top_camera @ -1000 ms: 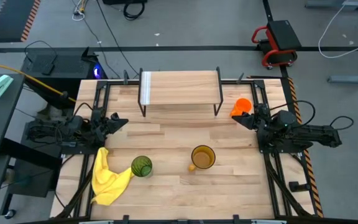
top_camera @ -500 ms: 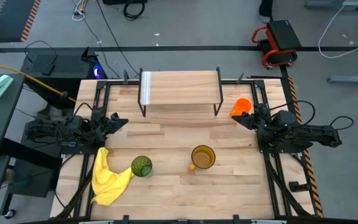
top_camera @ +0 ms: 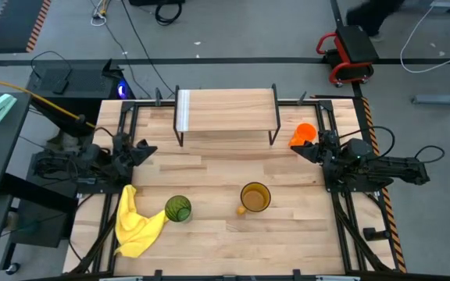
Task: Stack small to large cups/mugs on shelf
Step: Put the green cup on the shelf
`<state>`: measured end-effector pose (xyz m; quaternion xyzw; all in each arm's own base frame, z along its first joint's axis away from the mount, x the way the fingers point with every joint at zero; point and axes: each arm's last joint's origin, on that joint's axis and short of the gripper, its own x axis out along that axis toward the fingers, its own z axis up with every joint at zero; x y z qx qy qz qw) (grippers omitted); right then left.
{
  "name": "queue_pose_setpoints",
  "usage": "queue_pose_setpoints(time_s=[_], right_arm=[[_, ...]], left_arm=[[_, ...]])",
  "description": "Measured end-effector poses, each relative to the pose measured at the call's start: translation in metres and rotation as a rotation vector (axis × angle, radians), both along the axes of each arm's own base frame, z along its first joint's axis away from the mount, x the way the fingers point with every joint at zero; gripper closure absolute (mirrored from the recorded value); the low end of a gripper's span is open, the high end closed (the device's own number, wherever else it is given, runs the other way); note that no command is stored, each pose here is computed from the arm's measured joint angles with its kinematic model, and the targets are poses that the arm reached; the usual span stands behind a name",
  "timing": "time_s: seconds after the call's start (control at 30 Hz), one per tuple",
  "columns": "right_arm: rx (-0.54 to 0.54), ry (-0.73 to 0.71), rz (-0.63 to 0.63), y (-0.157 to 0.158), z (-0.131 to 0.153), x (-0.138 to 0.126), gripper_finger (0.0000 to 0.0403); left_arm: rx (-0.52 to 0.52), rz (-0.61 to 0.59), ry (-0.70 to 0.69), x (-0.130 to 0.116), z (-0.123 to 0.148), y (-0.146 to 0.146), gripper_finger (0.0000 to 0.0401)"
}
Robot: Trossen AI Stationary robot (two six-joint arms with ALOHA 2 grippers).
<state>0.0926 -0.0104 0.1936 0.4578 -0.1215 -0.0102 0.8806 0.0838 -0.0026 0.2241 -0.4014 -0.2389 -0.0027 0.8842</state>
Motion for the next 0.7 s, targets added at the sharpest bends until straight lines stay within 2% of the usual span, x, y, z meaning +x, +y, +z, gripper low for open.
queue_pose_setpoints(time_s=[0.23, 0.33, 0.5, 0.7], right_arm=[[0.001, 0.006, 0.0, 0.0, -0.001, 0.0, 0.0298], [0.001, 0.006, 0.0, 0.0, -0.001, 0.0, 0.0298], [0.0, 0.006, 0.0, 0.0, -0.001, 0.0, 0.0298], [0.001, 0.006, 0.0, 0.0, -0.001, 0.0, 0.0298]], left_arm=[[0.099, 0.018, -0.086, -0.012, 0.036, 0.001, 0.0373], [0.161, 0.032, -0.071, -0.014, 0.056, 0.0, 0.0378], [0.21, 0.023, 0.134, -0.007, 0.084, -0.001, 0.0384], [0.22, -0.012, 0.399, 0.009, 0.112, -0.003, 0.0385]])
